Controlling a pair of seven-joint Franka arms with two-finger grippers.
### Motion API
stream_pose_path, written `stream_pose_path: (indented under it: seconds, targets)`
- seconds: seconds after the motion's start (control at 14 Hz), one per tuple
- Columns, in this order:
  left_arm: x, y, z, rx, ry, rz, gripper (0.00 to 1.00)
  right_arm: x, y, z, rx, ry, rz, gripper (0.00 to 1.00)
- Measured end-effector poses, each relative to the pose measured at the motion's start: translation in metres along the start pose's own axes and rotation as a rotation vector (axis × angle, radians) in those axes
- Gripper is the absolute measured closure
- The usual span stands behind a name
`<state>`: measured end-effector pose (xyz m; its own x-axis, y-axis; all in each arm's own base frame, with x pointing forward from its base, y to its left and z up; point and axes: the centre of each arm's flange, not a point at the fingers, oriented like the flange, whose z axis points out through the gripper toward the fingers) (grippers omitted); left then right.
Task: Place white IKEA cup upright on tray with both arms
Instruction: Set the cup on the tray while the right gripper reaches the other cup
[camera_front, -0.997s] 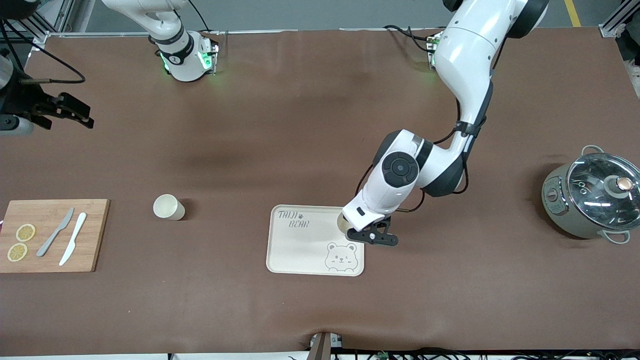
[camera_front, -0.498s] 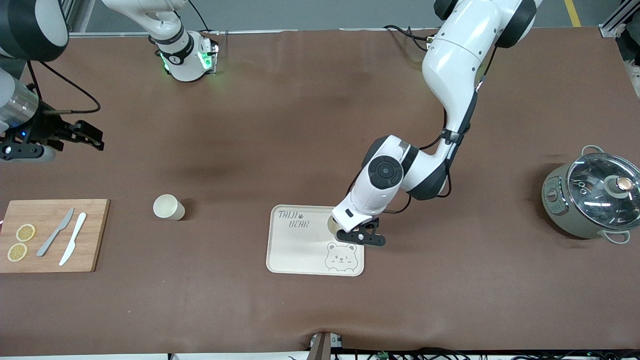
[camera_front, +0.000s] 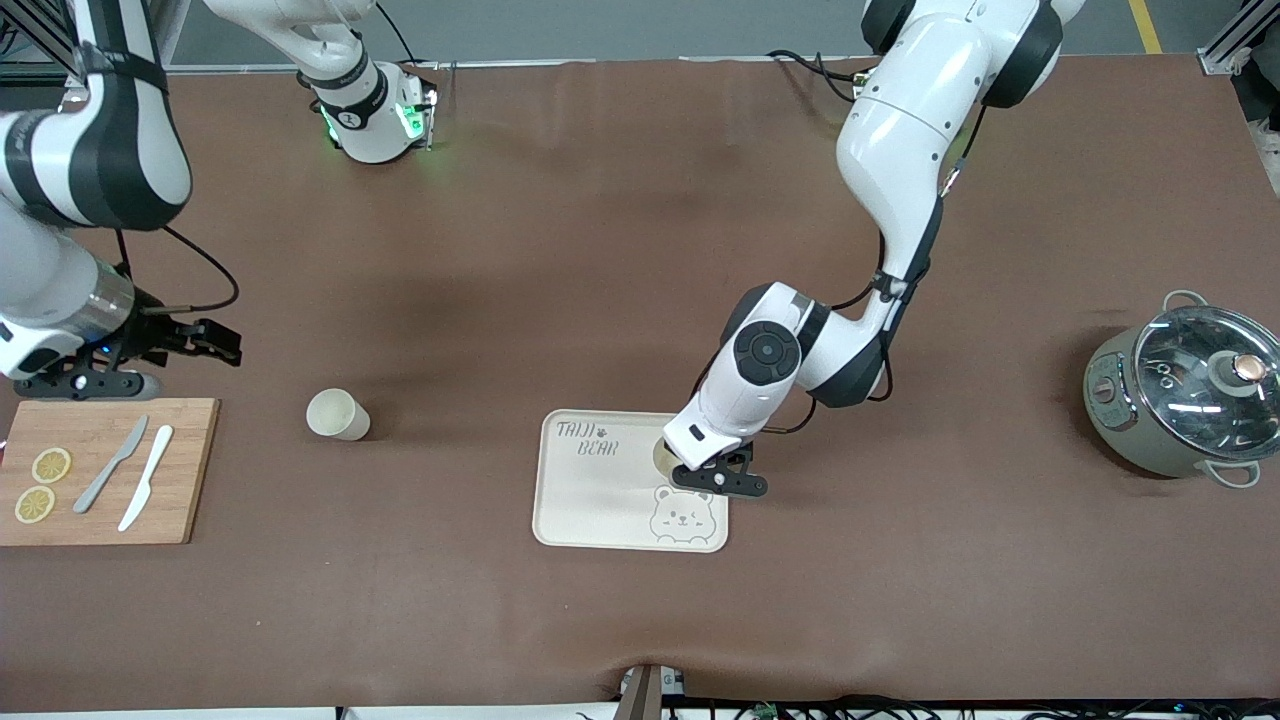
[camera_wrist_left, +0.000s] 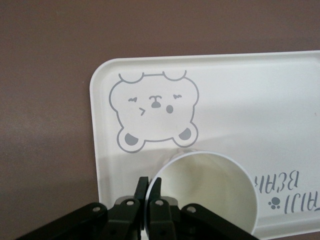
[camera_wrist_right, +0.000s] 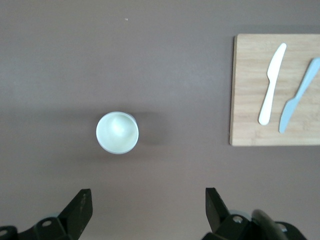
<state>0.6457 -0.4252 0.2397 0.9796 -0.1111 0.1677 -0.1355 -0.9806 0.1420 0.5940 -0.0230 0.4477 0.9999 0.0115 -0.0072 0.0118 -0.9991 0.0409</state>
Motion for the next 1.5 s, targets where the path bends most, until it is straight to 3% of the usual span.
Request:
stream_pose_path:
  seconds: [0.21,0.64,1.5]
  targets:
    - [0.000,0.000,0.004,0.000,0.007,0.001,0.96,0.005,-0.002,0.028,-0.001,0.032,-0.003,0.00]
    - [-0.001,-0.003,0.013,0.006,0.015,0.001,0.96,0.007,0.007,0.065,-0.001,0.023,0.012,0.00]
    - [-0.001,-0.006,0.017,0.016,0.015,0.001,0.96,0.019,0.004,0.151,-0.002,0.101,0.006,0.00]
